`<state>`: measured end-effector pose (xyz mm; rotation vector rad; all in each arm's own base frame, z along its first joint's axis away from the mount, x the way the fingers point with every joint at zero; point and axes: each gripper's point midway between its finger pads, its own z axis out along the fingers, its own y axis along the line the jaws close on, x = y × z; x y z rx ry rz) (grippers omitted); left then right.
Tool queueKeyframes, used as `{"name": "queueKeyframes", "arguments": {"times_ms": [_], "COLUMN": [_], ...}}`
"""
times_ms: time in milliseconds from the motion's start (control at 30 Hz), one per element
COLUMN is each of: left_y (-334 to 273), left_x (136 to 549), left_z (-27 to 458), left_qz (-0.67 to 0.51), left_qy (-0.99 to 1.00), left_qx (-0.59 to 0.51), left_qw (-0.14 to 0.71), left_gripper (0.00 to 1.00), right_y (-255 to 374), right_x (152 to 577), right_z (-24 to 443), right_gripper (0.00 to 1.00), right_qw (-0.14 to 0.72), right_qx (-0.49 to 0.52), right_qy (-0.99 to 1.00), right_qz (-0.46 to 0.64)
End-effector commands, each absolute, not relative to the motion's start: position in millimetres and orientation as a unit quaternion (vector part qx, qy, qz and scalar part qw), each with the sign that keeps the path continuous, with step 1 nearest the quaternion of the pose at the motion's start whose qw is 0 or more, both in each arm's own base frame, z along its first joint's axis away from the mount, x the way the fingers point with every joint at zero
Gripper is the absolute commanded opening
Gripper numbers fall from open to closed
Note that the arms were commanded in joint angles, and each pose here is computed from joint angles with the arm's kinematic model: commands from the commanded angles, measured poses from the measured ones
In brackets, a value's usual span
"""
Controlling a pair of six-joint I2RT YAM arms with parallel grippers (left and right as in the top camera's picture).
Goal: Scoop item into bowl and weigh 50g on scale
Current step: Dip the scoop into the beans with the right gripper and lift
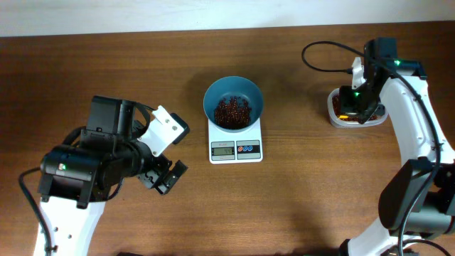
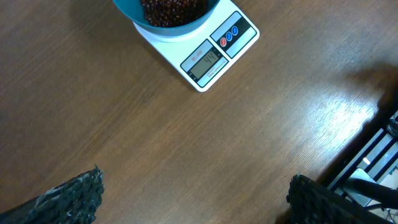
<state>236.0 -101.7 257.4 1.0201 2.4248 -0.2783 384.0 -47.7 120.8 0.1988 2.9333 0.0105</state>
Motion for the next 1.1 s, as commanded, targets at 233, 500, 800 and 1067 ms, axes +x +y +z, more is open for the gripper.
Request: {"name": "queueKeyframes", "arguments": {"times_ms": [233,500,800,1067], "left_y": [-103,-103,-103,-103], "left_x": [237,237,237,237], "left_z": [264,264,264,264], "left_qz": [-0.103,-0.103,-0.103,-0.103], "left_qy": [0.882,0.882,0.882,0.882], "left_qx": [0.380,0.380,0.380,0.380], "left_qw": [0.258,0.258,0.258,0.258], "left_gripper": [0.99,0.99,0.99,0.99], "right_y": [-63,-70,-93,-93], "right_x": [380,382,379,368], "right_z": [120,130,145,161], "right_gripper": [0.04,0.04,0.04,0.04], "right_qw": [0.100,0.126,0.163,0.192], "right_qx": [0.109,0.137,0.162,0.121], "right_qy": [0.988,0.970,0.944,0.923], "right_qz": [0.046,0.159,0.238,0.312]}}
